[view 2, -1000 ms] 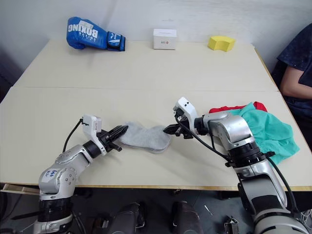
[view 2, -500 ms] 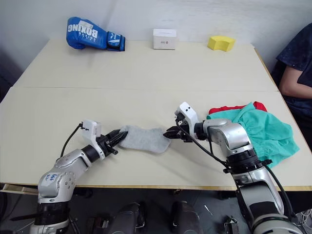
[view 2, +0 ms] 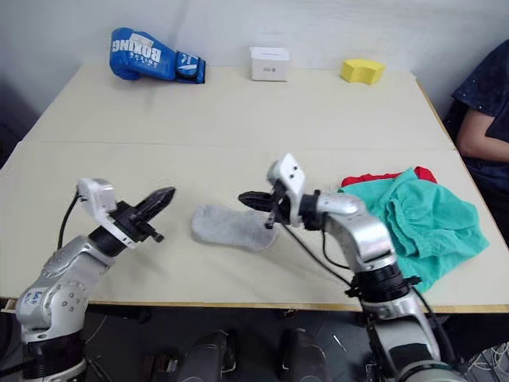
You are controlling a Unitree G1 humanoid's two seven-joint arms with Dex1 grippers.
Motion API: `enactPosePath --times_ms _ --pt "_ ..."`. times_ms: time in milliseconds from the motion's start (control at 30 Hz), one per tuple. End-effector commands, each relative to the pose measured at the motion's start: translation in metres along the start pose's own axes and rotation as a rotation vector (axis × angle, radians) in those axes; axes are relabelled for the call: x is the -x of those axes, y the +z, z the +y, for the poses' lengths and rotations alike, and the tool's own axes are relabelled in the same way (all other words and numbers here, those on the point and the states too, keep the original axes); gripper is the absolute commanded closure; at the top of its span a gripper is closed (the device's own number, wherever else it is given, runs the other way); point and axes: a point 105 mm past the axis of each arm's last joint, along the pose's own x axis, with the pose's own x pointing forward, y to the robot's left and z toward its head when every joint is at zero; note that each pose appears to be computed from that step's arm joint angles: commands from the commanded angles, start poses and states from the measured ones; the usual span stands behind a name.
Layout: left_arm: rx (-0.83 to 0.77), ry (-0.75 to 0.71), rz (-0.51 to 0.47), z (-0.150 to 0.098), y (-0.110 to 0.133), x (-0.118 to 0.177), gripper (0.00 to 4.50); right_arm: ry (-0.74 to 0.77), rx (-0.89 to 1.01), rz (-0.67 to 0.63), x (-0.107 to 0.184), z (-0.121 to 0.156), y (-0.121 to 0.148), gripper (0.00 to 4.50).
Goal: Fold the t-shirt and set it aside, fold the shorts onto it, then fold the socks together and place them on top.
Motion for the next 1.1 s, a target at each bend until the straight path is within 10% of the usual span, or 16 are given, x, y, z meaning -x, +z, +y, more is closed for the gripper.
enactPosePath --times_ms 33,367,667,1000,1100 --pt "-0.085 -0.086 0.126 -0.017 -0.025 -0.017 4.49 -0.084 0.143 0.016 -0.009 0.007 -0.021 4.50" --pt "-0.107 0.027 0.317 -0.005 -0.088 -0.030 4.49 -0.165 0.192 0.147 -0.004 0.006 -0.076 4.50" --pt "0.098 0.175 0.112 0.005 -0.067 -0.009 4.49 -0.252 0.223 0.118 0.032 -0.013 -0.068 4.50" --pt "0.150 0.081 -0.153 -0.003 -0.007 0.002 4.49 -0.072 0.313 0.007 -0.021 0.010 -0.034 4.50" --pt "0.201 0.044 -0.052 0.007 -0.004 0.011 4.32 -0.018 0.311 0.030 -0.036 0.018 -0.043 4.50"
